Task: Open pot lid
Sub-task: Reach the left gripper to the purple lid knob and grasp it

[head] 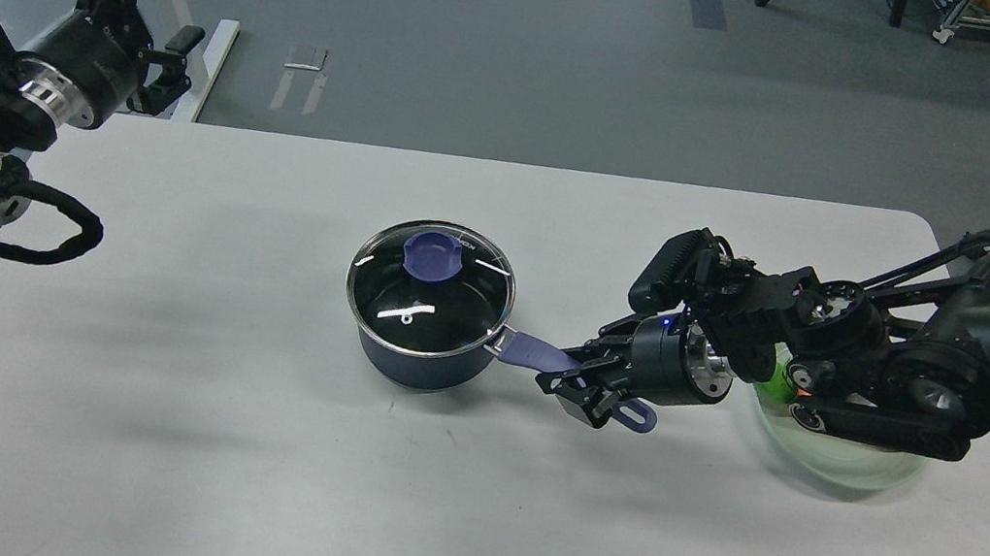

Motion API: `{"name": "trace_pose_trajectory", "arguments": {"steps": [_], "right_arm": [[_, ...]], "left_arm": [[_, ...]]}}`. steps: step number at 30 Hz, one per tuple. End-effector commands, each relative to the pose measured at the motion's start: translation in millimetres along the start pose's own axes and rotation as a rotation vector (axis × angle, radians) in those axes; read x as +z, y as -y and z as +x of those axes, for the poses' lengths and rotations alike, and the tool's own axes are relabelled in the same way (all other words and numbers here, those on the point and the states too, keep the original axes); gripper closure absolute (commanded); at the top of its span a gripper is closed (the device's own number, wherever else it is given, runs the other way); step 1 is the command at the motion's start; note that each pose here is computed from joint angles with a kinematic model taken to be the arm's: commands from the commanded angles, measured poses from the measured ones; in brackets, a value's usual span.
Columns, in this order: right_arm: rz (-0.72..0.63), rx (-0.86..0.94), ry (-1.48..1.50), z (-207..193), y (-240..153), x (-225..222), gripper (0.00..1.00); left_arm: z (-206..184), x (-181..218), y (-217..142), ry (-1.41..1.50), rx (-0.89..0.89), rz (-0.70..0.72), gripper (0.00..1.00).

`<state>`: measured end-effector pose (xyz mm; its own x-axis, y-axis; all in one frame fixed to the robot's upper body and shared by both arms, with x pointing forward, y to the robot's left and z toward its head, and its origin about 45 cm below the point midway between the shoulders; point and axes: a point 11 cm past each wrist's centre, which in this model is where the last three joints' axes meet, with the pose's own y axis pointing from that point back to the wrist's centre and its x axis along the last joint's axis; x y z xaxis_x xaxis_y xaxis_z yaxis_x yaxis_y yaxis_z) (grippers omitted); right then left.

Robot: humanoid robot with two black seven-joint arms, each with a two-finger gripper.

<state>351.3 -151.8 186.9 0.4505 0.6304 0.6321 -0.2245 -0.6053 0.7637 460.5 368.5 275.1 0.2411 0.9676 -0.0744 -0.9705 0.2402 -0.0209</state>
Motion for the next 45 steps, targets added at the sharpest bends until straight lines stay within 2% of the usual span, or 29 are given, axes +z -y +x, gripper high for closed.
{"name": "trace_pose_trajectory", "arguments": {"steps": [1,5,9,13,18,25,32,40,43,45], "right_arm": [[-0.003,0.000,0.002,-0.6,-0.7,1.0,0.76],[-0.003,-0.001,0.001,-0.7,-0.7,0.9,0.78],[-0.002,0.002,0.001,0.5,-0.9,0.8,0.80],[-0.004,0.003,0.001,0.8,-1.1,1.8,0.80],[-0.005,0.005,-0.003,2.6,-1.9,2.1,0.80],[0.000,0.004,-0.001,2.0,0.0,0.7,0.80],[0.002,0.010,-0.002,4.1,1.3,0.9,0.79],[0.004,0.011,-0.002,4.6,1.3,0.6,0.79],[0.004,0.012,-0.003,4.9,1.6,0.6,0.79],[0.004,0.012,-0.003,4.9,1.6,0.6,0.79]], "left_arm": [[-25.9,15.4,10.9,0.178,-0.107,-0.012,0.01],[-76.2,19.5,13.9,0.440,-0.305,-0.030,0.01],[-137.0,24.9,5.4,0.723,-0.517,-0.110,0.01],[-165.6,3.7,-8.0,1.013,-0.680,-0.122,0.01],[-175.3,-28.2,-19.0,1.339,-0.772,-0.166,0.01],[-181.7,-62.0,-34.3,1.594,-0.915,-0.222,0.04],[-178.6,-90.7,-29.9,1.659,-0.928,-0.217,0.06],[-178.2,-99.0,-31.6,1.647,-0.931,-0.199,0.06],[-177.4,-104.1,-34.6,1.643,-0.945,-0.185,0.14],[-173.4,-108.1,-35.5,1.652,-0.950,-0.170,0.23]]}}
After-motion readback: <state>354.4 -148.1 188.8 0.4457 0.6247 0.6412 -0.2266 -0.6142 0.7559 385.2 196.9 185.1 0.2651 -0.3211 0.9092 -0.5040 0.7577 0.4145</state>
